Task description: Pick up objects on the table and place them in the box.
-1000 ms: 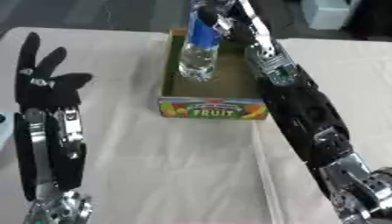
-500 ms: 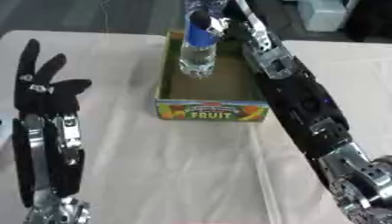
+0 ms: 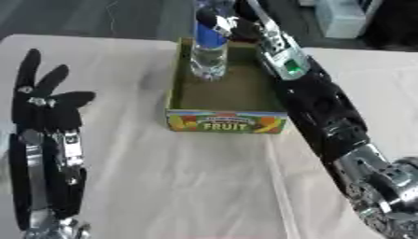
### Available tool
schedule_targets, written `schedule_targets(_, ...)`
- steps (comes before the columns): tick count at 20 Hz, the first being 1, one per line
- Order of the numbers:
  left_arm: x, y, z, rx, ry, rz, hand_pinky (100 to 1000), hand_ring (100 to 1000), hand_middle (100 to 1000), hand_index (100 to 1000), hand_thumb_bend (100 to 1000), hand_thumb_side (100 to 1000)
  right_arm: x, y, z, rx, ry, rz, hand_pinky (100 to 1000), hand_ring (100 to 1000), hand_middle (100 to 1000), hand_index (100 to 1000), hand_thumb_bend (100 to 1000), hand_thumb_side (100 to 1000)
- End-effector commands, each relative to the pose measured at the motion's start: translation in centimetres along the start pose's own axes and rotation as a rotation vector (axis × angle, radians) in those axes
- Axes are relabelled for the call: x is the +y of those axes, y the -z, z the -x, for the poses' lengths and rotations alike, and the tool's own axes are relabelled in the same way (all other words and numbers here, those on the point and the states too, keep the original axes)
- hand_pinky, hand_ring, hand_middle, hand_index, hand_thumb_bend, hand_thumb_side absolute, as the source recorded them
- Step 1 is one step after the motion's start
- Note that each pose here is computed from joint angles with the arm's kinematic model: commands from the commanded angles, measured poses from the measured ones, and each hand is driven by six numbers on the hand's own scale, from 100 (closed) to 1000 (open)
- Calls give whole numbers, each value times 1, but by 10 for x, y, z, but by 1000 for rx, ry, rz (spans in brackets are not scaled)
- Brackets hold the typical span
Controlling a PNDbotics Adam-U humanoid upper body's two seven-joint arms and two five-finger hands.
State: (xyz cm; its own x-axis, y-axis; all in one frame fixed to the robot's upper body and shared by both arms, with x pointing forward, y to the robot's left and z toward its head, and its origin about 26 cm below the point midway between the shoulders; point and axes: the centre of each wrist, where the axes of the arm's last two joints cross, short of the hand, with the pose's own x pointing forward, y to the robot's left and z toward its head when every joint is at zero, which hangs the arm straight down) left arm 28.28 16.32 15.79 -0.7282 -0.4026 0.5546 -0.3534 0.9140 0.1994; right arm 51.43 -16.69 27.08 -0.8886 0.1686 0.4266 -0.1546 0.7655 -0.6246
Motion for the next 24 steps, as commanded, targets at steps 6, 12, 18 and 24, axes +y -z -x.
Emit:
schedule_targets(6, 1, 4, -6, -35, -18, 18, 657, 641, 1000, 878, 100, 1000, -28, 10, -6, 20, -81, 40, 100, 221, 294, 513, 751, 560)
schedule_targets(12, 1, 4, -6, -33, -20, 15, 657, 641, 1000, 879, 100, 1000, -31, 10, -6, 26, -113, 33, 100, 344, 375, 559, 747, 588)
schedule_targets(18, 1, 3, -5, -28, -18, 12, 658, 641, 1000, 879, 100, 1000, -27, 10, -5, 13, -101, -2, 764, 906, 862, 1000, 740, 726)
schedule_targets(24, 1, 2, -5, -22, -17, 13, 658, 641, 1000, 880, 100, 1000, -25, 10, -4, -12, -75, -95, 1000, 1000, 1000, 1000, 788, 769)
